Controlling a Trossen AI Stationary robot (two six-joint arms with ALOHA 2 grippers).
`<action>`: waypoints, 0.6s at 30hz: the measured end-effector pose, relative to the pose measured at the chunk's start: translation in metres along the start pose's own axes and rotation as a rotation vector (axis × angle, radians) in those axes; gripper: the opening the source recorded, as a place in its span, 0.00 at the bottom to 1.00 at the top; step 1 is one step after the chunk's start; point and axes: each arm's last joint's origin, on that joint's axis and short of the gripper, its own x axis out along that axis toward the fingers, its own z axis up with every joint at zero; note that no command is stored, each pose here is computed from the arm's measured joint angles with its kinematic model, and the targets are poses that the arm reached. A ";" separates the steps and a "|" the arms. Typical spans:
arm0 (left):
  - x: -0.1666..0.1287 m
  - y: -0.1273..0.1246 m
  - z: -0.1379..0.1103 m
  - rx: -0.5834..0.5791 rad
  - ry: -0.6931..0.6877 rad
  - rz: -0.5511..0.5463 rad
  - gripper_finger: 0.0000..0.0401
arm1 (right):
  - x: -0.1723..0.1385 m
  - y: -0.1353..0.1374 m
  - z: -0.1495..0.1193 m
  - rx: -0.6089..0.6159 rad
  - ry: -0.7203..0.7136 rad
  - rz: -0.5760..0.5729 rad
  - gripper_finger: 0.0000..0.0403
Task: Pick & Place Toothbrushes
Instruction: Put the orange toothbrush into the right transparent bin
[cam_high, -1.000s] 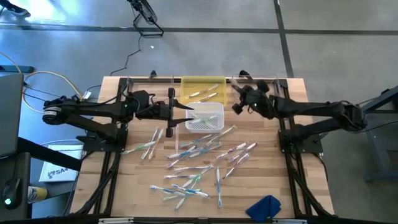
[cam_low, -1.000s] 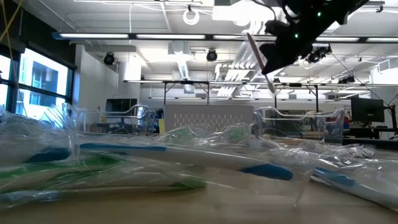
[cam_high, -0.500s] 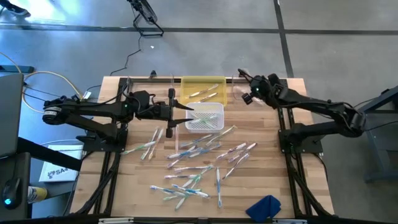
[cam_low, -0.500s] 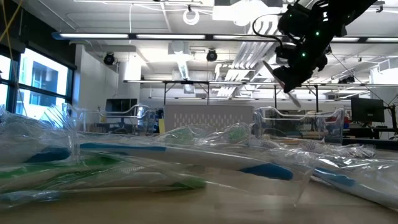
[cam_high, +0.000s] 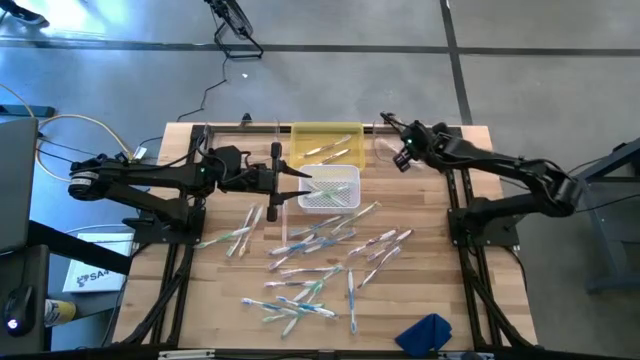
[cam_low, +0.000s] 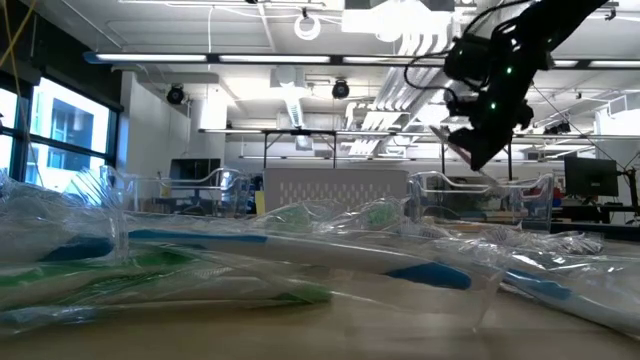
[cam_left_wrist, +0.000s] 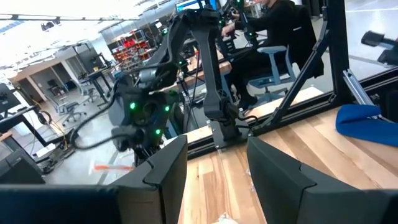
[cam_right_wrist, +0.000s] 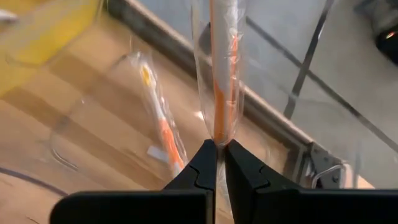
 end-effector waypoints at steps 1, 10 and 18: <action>0.000 0.000 0.000 0.000 0.000 0.000 0.40 | 0.005 0.001 -0.001 -0.017 0.020 -0.001 0.02; 0.000 0.000 -0.001 -0.001 0.007 -0.003 0.40 | 0.032 0.013 -0.008 -0.109 0.139 -0.016 0.02; 0.000 -0.001 -0.003 -0.002 0.036 0.000 0.40 | 0.041 0.018 -0.010 -0.126 0.159 -0.035 0.12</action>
